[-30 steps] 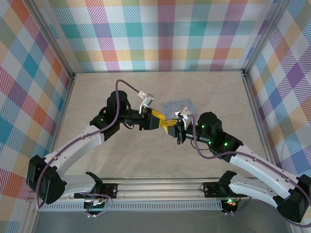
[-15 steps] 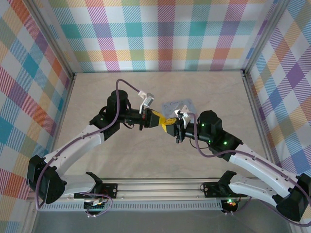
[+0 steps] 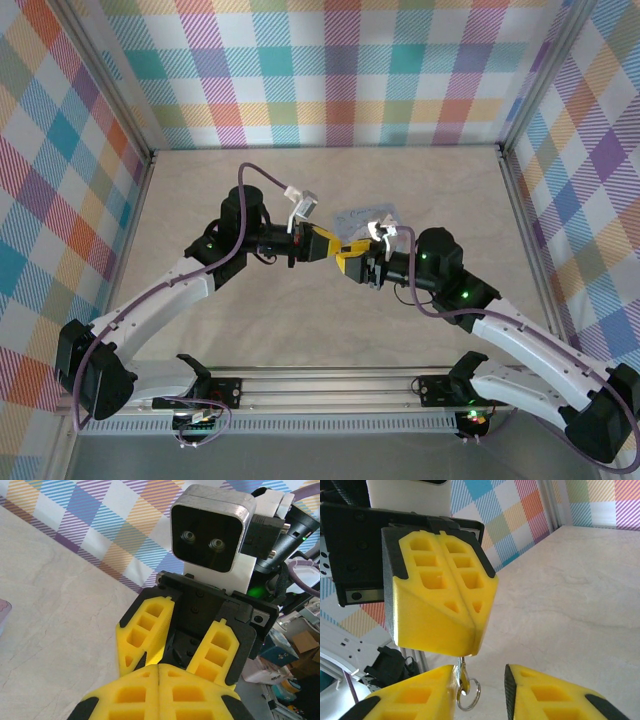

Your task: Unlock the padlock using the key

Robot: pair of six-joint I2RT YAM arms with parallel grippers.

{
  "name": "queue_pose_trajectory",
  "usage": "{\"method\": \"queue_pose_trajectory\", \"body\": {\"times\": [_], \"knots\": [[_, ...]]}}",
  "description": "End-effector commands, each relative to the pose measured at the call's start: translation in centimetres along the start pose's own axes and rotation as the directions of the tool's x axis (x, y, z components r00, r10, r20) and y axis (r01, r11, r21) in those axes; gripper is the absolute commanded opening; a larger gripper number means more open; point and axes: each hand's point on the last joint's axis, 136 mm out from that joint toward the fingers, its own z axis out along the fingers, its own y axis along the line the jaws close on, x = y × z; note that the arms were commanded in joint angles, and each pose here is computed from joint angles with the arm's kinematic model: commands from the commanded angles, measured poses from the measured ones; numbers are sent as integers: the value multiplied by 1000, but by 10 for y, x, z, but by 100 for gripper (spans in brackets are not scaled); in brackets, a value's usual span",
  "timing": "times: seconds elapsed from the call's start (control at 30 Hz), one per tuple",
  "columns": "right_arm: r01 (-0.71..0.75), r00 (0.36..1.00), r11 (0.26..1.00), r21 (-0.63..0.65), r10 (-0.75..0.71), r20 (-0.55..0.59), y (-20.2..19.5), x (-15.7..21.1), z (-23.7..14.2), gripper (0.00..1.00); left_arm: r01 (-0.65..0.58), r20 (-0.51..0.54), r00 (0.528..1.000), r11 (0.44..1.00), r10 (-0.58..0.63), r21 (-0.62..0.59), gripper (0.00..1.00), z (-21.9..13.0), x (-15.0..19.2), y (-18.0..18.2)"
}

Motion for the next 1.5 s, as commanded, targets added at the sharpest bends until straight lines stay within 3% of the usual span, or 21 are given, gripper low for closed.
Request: {"method": "queue_pose_trajectory", "body": {"times": [0.0,0.43,0.63,1.37,1.47], "knots": [[-4,999,998,-58,6,32,9,-9,1,33,-60,34,998,998,59,32,0,-3,-15,-21],[-35,999,998,-56,35,11,5,-2,6,25,-56,42,998,998,56,13,0,-3,-17,-18],[-45,999,998,-50,45,3,3,1,6,16,-56,47,997,998,56,2,0,-3,-18,-17],[-55,998,996,66,55,9,-14,8,-12,0,-63,78,995,996,68,-60,0,-7,-23,-11],[-52,999,993,102,53,-6,-18,11,-16,0,-57,77,995,995,63,-78,26,-6,-23,-7]]}}
